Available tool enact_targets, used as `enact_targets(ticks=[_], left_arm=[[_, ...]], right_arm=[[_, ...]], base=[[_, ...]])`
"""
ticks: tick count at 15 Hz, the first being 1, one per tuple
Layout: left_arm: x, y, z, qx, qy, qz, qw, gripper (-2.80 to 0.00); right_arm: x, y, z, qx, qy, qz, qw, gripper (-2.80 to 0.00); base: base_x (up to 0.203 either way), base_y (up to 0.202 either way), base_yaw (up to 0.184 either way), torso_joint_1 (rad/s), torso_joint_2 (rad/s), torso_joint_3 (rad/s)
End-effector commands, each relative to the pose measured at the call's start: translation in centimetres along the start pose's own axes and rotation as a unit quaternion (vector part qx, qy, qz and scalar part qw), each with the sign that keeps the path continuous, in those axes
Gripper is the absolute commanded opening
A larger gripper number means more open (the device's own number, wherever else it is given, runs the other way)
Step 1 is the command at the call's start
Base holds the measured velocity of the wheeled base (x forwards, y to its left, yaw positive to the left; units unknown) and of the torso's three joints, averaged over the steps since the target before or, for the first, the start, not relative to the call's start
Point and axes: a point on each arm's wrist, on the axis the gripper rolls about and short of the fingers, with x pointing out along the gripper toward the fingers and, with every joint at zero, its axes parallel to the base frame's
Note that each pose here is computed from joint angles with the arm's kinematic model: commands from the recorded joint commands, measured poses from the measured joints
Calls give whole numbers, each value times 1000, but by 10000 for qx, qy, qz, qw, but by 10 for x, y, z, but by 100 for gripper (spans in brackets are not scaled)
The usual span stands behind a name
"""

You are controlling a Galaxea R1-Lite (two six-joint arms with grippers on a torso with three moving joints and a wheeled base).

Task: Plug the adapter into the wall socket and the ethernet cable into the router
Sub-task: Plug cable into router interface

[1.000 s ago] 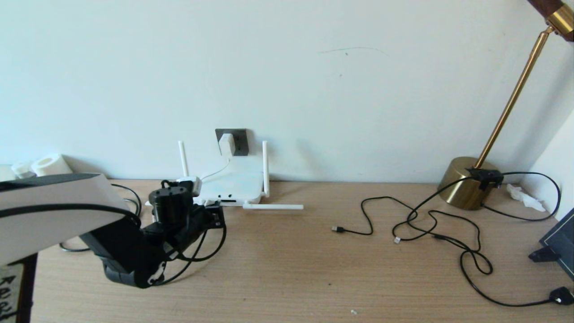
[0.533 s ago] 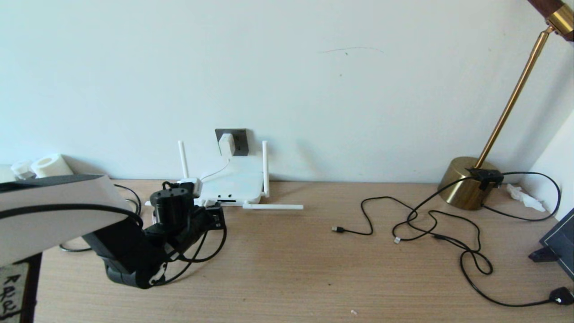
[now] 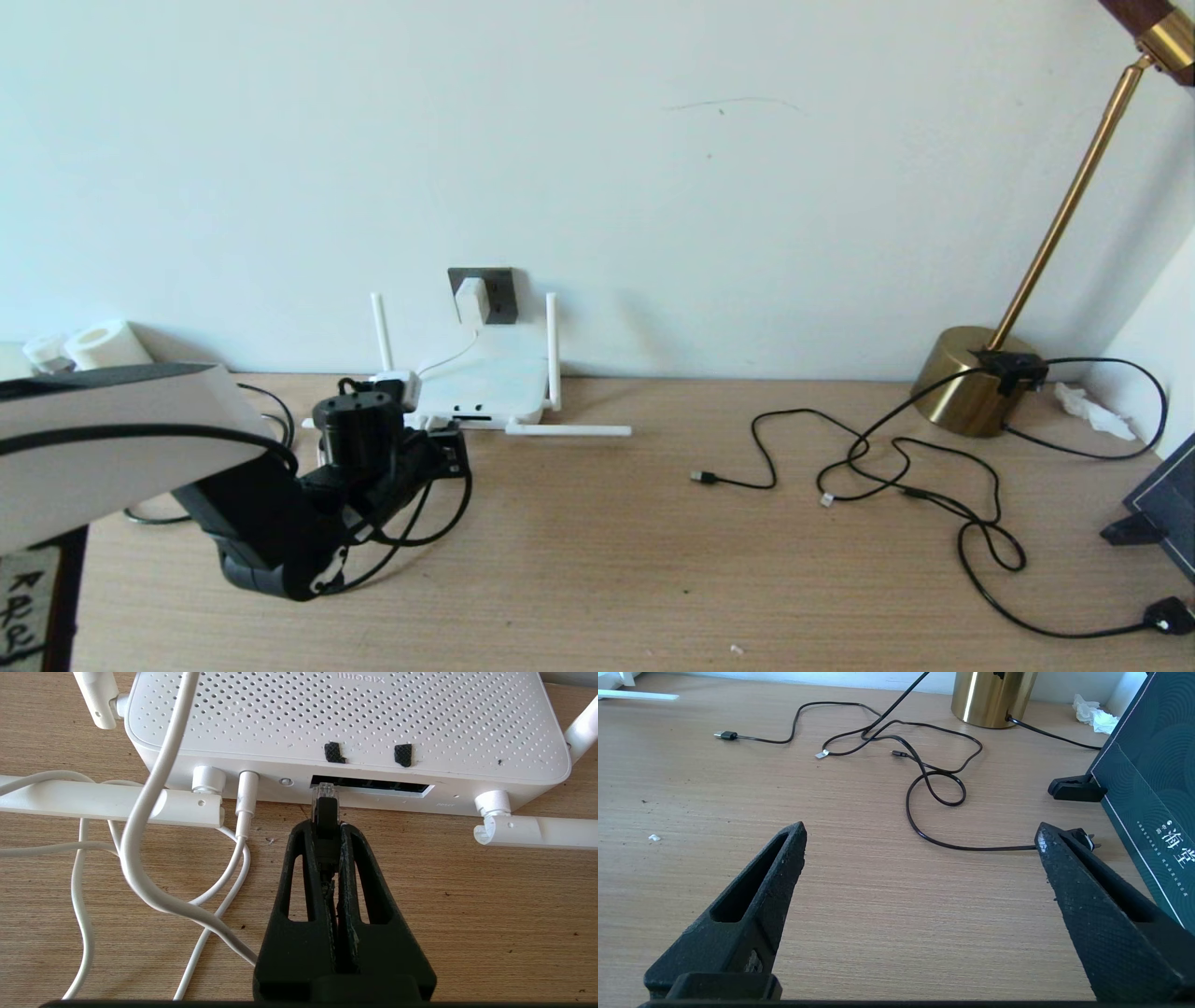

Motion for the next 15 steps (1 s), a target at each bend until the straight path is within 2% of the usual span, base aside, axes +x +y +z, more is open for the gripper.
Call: enact_targets(ticks=[1, 15], left_arm=[[0, 0, 1, -11, -40, 7, 10000, -280], [0, -1, 3, -5, -62, -9, 10000, -280]], right_arm=[[0, 0, 0, -2, 8, 1, 10000, 0], [0, 0, 0, -3, 8, 8, 10000, 0]], base=[[0, 0, 0, 0, 0, 0], [0, 0, 0, 0, 0, 0]])
